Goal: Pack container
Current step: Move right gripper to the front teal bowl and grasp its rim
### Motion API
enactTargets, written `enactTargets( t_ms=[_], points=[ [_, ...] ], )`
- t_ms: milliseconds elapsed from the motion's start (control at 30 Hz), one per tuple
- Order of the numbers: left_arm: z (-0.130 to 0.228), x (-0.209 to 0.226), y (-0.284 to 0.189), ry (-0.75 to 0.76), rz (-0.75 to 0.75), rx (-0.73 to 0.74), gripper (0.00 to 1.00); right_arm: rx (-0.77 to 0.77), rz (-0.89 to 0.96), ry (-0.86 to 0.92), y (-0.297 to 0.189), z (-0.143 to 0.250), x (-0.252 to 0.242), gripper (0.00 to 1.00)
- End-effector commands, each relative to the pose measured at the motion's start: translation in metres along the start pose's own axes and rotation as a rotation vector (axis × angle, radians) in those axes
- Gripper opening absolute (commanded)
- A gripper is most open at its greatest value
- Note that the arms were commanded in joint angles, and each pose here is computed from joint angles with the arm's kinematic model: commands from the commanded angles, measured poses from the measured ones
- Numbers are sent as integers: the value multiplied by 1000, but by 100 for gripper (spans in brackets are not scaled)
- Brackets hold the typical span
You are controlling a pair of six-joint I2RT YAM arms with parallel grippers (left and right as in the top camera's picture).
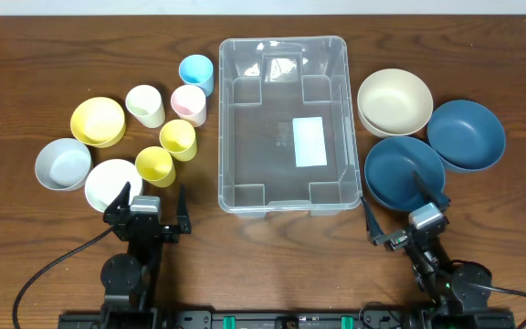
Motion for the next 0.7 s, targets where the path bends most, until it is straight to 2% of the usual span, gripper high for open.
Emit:
enactTargets(
  t_ms=[0, 167, 267, 433, 567, 667],
  points=[
    [14, 0, 1, -11, 0, 49, 98, -18, 109, 90, -5, -32, -22, 99],
    [14, 0, 1, -11, 0, 49, 98, 168, 375, 176, -21, -54, -66, 99],
    [14, 0, 1, -11, 0, 49, 98, 273, 445, 177, -23, -68, -83, 99],
    [14, 0, 1, -11, 0, 49, 98, 410, 378, 169, -7, -83, -85, 99],
    [14, 0, 1, -11, 0, 49, 98, 441, 245, 216, 8, -86, -71, 99],
    [14, 0, 1, -11, 0, 49, 98, 436, 214, 268, 13, -85, -66, 99]
  ],
)
Point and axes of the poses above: each gripper's point midway between its finger pads, its own y axis out along the fingers, its own x axis along the line the jaws close on, z = x × y, the point moved 2 cm from there along -y, back along the fingers, and after that the axes turned 7 degrees about -y, right-handed, at the moved point
